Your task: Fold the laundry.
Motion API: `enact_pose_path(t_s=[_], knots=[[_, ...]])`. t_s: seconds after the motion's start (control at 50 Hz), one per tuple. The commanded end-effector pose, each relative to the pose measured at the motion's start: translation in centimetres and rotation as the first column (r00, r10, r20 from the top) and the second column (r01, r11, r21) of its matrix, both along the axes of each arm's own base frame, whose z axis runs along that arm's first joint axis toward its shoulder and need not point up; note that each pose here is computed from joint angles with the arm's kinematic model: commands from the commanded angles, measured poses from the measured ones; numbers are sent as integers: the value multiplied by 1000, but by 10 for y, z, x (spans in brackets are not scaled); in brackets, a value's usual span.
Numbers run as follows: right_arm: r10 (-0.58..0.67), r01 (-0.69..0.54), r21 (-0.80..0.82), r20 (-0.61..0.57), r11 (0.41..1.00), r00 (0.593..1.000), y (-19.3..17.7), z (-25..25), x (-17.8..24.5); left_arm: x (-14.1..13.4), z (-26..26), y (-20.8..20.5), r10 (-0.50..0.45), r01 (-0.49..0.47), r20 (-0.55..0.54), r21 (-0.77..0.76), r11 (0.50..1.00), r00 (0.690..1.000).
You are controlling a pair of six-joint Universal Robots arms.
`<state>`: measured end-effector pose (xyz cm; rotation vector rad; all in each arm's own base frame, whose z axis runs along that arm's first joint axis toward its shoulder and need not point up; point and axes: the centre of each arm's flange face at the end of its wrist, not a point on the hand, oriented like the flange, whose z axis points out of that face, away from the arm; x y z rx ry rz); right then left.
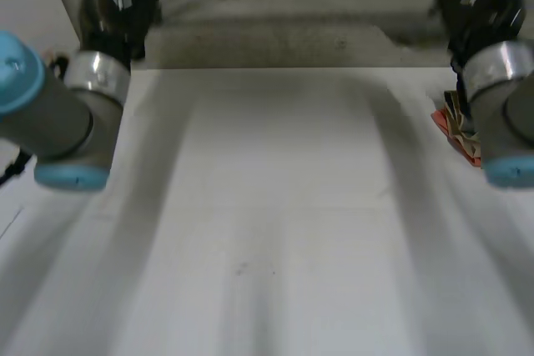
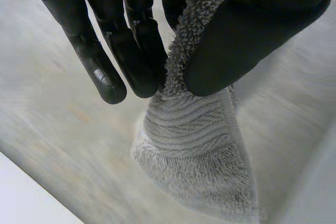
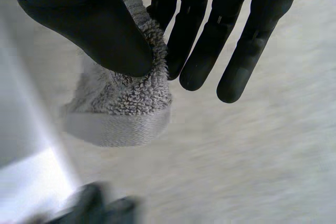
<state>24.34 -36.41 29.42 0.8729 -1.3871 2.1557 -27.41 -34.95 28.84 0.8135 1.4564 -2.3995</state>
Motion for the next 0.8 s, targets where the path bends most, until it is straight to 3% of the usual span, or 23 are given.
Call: enact_pose_path(t_s=[0.02,0.1,0.2,0.44,0.58,0.68,0.8], knots=[[61,-53,315,-16,948,998,27,-75,-3,10,-78,22,-8,-12,88,222,975,996],[67,-43,456,-36,889,997,37,-121,-5,12,-124,37,-38,-12,136,344,939,990],[62,-23,524,-56,851,996,49,-139,-12,19,-156,62,-74,-20,186,457,889,980],[78,-41,549,-44,835,996,82,-122,-31,46,-100,100,-34,-52,174,467,883,984],[80,-78,589,23,804,997,85,-122,-40,68,-95,99,51,-52,19,593,803,999],[72,-88,601,50,794,996,85,-122,-40,74,-105,102,126,-4,-126,695,719,984],[75,-92,607,53,789,996,86,-124,-40,77,-119,104,152,8,-155,725,689,976]])
